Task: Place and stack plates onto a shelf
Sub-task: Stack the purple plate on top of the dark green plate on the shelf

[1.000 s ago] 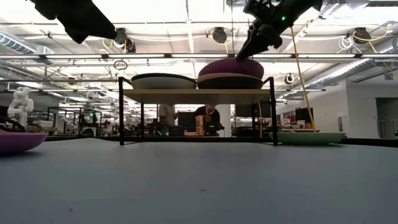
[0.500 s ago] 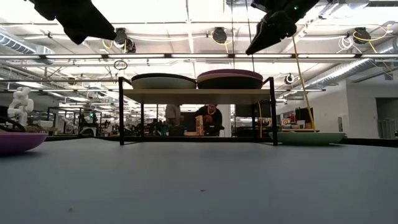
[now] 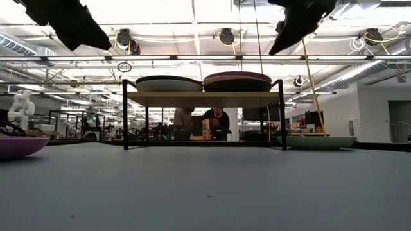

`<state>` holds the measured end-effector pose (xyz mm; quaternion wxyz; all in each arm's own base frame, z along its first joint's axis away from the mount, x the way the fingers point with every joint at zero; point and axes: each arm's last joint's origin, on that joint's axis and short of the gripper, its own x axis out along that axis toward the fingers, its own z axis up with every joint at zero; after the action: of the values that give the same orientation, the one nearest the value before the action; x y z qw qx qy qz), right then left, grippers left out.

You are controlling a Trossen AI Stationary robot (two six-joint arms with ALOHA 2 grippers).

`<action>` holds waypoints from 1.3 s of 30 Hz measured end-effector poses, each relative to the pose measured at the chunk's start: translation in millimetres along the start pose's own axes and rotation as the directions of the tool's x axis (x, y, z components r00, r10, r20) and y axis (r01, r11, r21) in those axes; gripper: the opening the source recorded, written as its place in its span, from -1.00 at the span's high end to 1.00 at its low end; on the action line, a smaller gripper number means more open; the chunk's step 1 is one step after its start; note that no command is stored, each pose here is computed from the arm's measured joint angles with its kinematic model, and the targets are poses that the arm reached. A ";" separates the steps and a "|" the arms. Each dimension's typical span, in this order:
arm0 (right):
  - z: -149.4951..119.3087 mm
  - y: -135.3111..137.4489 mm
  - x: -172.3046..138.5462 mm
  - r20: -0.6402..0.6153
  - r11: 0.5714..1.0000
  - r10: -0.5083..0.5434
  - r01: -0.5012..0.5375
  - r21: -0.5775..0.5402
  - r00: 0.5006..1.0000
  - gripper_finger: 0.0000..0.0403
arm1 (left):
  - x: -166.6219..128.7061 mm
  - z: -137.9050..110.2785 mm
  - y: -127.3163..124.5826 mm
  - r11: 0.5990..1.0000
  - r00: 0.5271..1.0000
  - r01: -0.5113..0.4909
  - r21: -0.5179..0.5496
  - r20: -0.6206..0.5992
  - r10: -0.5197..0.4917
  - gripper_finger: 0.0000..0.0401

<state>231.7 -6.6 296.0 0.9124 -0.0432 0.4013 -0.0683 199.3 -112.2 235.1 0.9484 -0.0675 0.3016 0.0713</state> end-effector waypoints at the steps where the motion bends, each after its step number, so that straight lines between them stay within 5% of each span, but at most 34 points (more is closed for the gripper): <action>1: 0.0 5.2 -0.8 0.001 1.000 0.015 -0.015 0.002 1.000 0.50 | -0.4 -0.4 -0.7 1.000 1.000 0.003 -0.001 0.000 -0.003 0.59; 11: -23.4 47.8 12.8 -0.012 0.992 0.124 -0.124 -0.013 0.992 0.50 | -5.4 -6.2 -8.8 0.997 0.996 0.076 0.012 -0.040 -0.075 0.59; 18: -46.8 59.6 33.3 0.023 0.988 0.155 -0.155 0.007 0.988 0.50 | -6.8 -16.6 -3.9 0.997 0.989 0.046 0.060 -0.142 -0.037 0.59; 23: -60.8 65.0 40.8 0.010 0.984 0.167 -0.168 0.054 0.986 0.50 | -6.1 -25.5 4.8 0.998 0.947 0.065 0.010 -0.315 -0.059 0.59; 32: -77.5 70.7 49.9 0.017 0.982 0.184 -0.184 0.044 0.983 0.50 | 8.2 -27.3 28.1 0.996 0.892 0.011 0.087 -0.451 0.030 0.58; 39: -88.6 73.9 55.8 0.036 0.979 0.197 -0.199 0.047 0.980 0.50 | 23.1 -28.5 39.5 0.993 0.832 0.067 0.096 -0.554 -0.002 0.30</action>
<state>210.2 55.3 185.9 0.9216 0.0189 0.3874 0.0134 195.0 -76.2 195.2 0.8241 -0.0376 0.5650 0.0147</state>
